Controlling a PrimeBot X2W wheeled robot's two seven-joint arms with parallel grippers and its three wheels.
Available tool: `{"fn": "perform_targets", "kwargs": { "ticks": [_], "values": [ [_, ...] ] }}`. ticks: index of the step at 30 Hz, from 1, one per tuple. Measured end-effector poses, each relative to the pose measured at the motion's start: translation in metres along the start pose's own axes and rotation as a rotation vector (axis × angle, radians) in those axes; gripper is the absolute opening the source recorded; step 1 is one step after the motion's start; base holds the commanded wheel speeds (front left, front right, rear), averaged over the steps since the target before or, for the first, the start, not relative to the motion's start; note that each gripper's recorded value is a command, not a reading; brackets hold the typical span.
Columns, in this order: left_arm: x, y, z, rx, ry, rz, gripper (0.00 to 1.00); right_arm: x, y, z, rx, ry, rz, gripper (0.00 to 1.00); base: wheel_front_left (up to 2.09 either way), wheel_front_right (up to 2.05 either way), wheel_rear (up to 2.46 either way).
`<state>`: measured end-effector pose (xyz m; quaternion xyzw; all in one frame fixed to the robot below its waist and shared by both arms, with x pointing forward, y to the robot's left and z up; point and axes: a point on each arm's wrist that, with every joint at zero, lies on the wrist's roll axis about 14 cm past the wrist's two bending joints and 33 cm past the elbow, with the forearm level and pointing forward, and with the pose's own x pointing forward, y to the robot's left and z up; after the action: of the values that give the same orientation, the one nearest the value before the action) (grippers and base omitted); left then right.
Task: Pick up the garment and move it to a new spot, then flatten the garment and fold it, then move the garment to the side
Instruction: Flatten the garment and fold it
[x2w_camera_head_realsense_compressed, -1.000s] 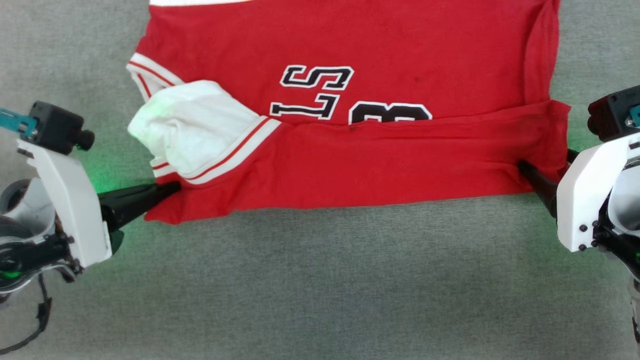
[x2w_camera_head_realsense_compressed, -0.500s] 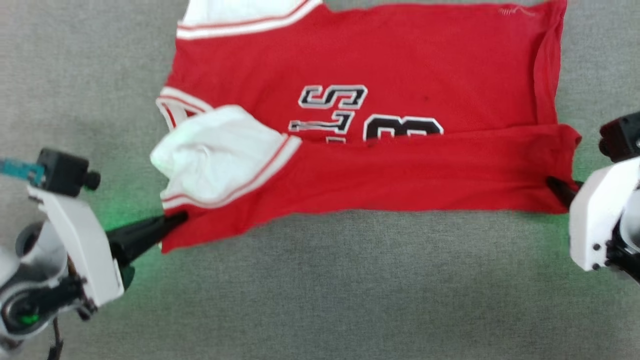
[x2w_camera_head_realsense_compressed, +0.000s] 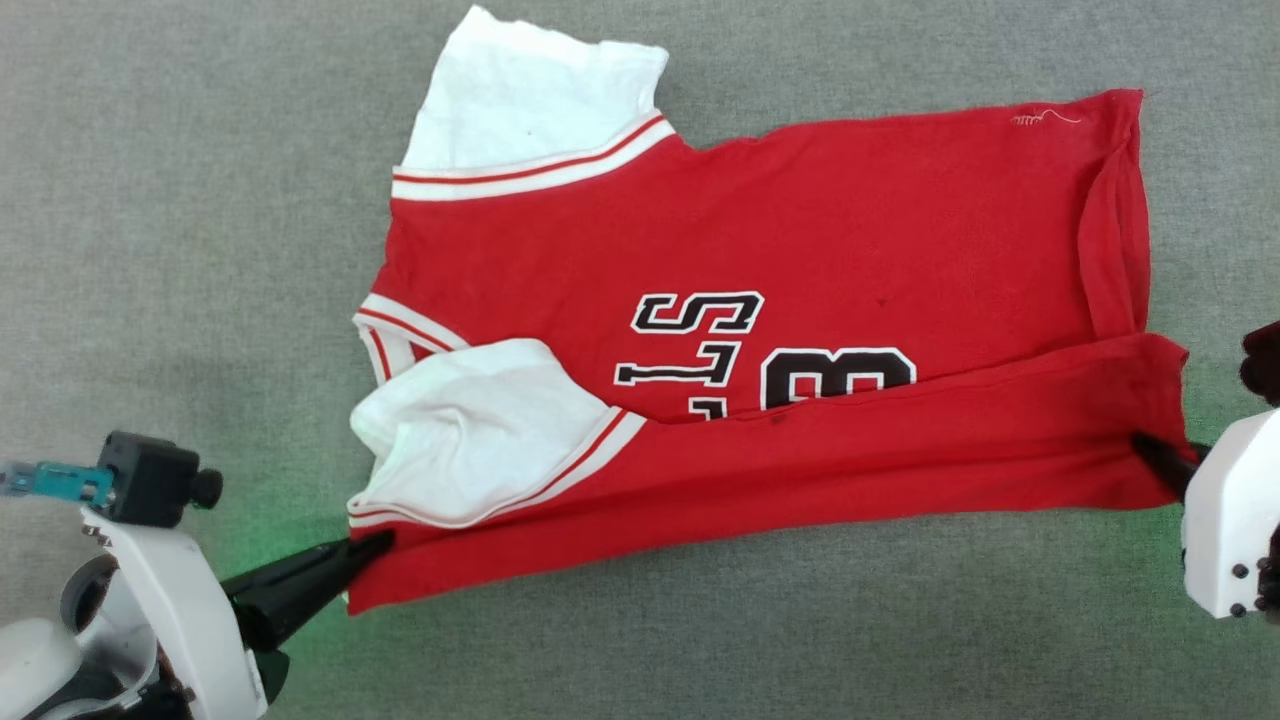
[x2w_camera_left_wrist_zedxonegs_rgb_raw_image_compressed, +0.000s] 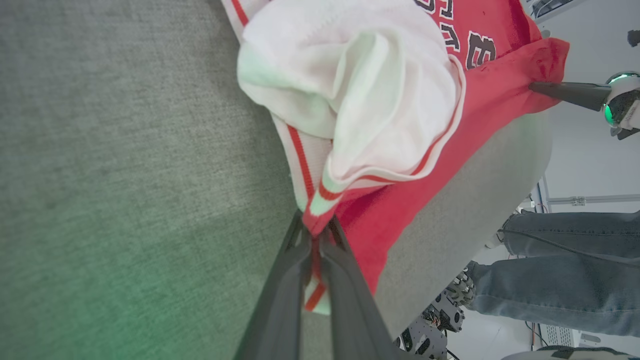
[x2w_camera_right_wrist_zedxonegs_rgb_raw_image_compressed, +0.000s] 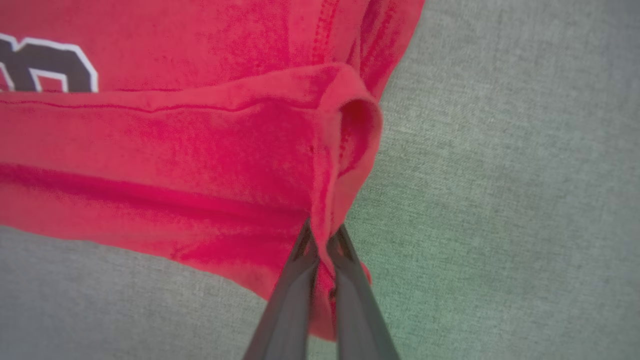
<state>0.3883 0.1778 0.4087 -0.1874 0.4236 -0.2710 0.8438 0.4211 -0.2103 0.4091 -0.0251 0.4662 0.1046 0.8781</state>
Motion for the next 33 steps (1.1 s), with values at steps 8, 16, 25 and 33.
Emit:
{"fn": "perform_targets", "kwargs": {
  "ticks": [8,16,25,33],
  "values": [
    [-0.008,0.009,0.023,-0.039,-0.189,0.037,1.00,-0.014,-0.005,0.024,0.058,-0.189,-0.045,1.00,0.00,0.00,0.00],
    [-0.027,0.036,0.056,-0.027,-0.397,0.124,1.00,-0.045,0.005,0.084,0.010,-0.593,-0.090,1.00,0.00,0.00,0.00],
    [-0.039,0.059,0.163,0.244,-0.664,0.246,1.00,-0.057,0.038,0.130,-0.013,-0.957,-0.063,1.00,0.00,0.00,0.00],
    [-0.004,0.057,0.242,0.378,-0.684,0.247,1.00,-0.060,0.041,0.131,-0.009,-1.028,-0.073,1.00,0.00,0.00,0.00]
  ]
}}
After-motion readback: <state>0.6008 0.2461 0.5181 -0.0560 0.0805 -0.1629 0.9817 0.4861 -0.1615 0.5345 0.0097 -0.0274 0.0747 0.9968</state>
